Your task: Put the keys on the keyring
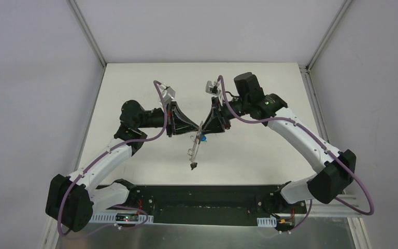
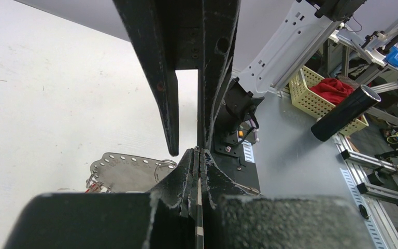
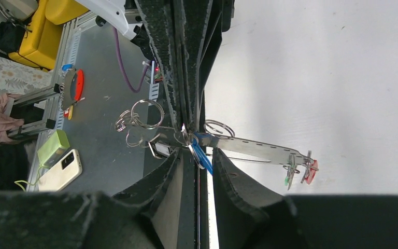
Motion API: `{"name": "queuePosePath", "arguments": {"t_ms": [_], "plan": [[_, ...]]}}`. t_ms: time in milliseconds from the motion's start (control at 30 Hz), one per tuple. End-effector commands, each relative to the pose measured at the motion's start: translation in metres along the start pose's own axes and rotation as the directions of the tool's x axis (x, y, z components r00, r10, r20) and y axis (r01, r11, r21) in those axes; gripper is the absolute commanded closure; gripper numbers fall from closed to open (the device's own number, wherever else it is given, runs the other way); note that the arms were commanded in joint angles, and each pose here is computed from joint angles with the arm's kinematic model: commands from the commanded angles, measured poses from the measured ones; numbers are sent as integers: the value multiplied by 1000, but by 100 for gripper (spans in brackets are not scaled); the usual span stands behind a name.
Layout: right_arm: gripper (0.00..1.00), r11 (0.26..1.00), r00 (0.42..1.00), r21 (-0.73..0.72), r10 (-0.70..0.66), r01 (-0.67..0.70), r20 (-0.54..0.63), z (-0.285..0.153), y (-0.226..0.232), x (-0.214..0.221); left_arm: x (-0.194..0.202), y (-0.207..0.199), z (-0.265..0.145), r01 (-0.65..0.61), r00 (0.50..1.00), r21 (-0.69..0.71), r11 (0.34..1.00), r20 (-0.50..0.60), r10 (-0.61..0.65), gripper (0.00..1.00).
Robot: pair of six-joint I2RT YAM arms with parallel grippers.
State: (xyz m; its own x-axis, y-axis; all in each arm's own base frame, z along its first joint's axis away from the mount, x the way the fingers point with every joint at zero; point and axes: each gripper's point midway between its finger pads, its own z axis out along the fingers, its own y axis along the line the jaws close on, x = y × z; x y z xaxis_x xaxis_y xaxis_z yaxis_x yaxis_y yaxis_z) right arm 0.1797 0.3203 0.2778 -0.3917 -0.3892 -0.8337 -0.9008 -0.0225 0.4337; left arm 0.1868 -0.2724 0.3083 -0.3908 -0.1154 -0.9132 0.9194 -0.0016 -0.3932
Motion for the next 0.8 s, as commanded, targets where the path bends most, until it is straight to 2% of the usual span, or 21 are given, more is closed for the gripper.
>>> {"name": "queuePosePath", "arguments": {"t_ms": [0, 767], "plan": [[70, 995, 994, -6, -99, 100, 53, -15, 17, -19, -12, -11, 2, -83, 996, 38, 996, 22, 82, 100], [71, 998, 997, -52, -38, 42, 63, -3, 12, -23, -17, -6, 3, -36, 999, 0, 999, 30, 36, 100]]}}
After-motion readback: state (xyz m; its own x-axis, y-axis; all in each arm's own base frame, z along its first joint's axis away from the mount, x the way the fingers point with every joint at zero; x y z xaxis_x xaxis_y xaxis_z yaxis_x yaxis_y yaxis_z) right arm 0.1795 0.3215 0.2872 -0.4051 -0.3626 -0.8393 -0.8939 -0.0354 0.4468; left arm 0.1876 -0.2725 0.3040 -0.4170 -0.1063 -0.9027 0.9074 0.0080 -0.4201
